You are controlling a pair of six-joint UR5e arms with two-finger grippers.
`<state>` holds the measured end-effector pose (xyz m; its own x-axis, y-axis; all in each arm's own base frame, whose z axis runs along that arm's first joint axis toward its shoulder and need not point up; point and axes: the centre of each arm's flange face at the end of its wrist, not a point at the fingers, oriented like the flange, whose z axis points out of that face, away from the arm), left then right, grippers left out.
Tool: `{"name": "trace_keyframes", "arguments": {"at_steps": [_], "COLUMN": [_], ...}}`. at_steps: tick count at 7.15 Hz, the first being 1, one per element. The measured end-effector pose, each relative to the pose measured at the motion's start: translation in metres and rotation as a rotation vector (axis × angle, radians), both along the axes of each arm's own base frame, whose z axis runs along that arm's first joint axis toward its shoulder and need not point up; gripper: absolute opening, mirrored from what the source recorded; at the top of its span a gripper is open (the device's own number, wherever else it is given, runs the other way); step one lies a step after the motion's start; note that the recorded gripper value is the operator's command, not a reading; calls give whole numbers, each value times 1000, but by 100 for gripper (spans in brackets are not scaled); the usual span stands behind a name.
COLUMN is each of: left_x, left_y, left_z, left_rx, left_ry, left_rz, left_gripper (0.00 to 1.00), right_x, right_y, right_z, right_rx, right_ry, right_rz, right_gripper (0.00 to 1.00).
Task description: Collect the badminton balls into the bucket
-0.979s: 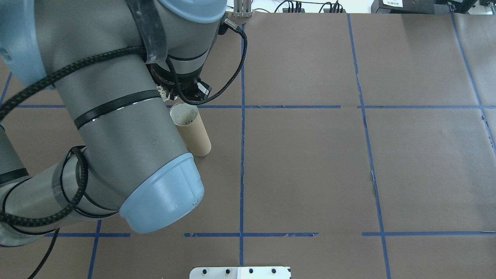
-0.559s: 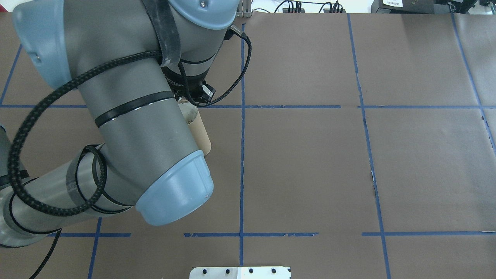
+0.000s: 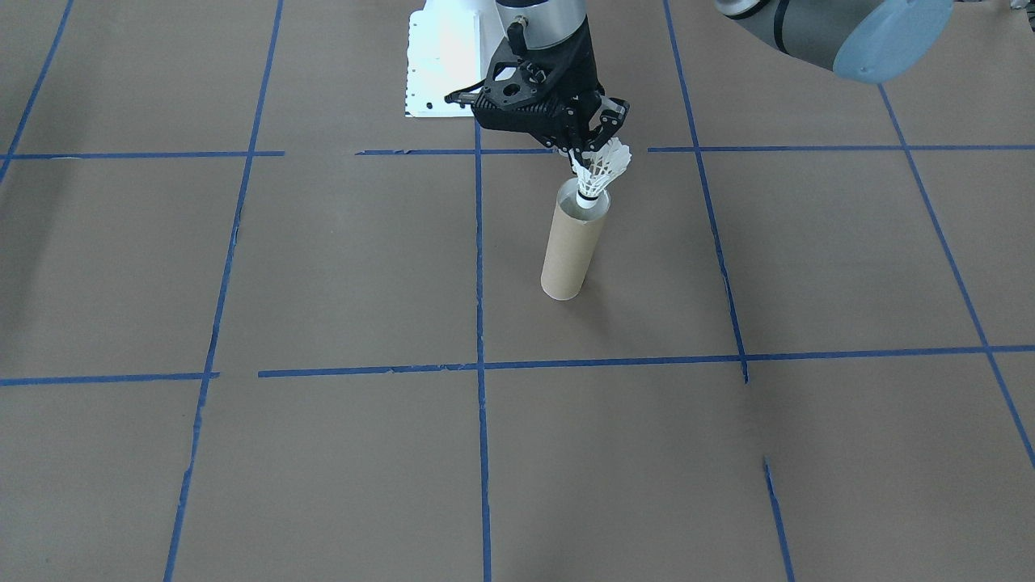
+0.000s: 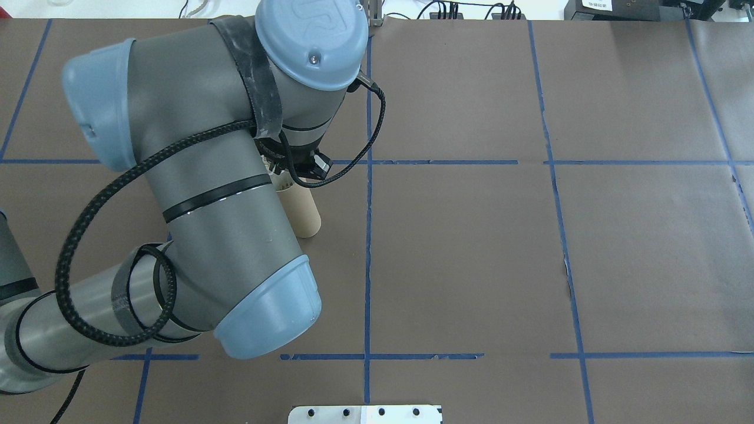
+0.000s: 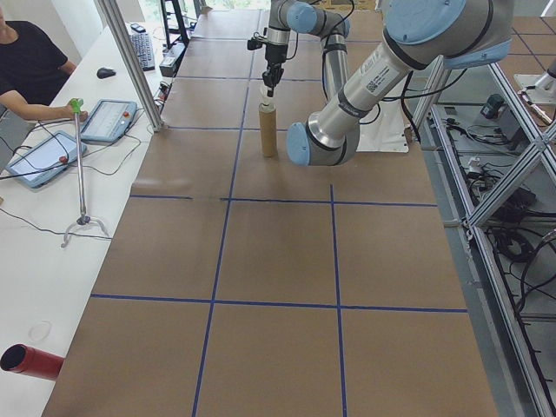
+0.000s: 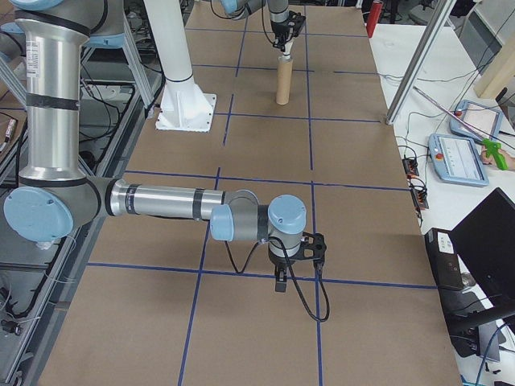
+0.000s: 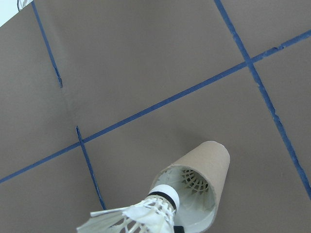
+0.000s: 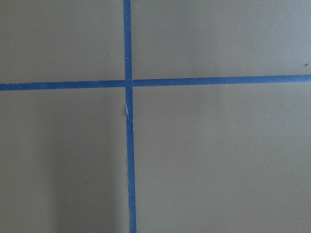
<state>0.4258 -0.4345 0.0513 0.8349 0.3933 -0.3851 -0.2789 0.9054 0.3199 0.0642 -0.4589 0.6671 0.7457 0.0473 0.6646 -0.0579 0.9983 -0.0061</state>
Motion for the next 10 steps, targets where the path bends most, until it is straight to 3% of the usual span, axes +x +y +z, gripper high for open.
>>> {"name": "trace_keyframes", "arguments": {"at_steps": [1, 2, 6, 8, 10], "left_x": [0, -1, -5, -36, -87], "left_y": [1, 2, 5, 6, -21], "left_z": [0, -2, -4, -15, -12], "left_rx": [3, 5, 10, 55, 110], "left_ry": [5, 11, 24, 68, 87], "left_rz": [2, 4, 4, 1, 37], "left_gripper": [6, 99, 100, 100, 100], "right_x": [0, 0, 0, 0, 0], "right_y": [0, 0, 0, 0, 0], "right_z": [0, 0, 0, 0, 0], "right_rx": [0, 0, 0, 0, 0], "right_ry": [0, 0, 1, 0, 0], "right_rz": [0, 0, 0, 0, 0], "right_gripper": [100, 100, 100, 100, 100]}}
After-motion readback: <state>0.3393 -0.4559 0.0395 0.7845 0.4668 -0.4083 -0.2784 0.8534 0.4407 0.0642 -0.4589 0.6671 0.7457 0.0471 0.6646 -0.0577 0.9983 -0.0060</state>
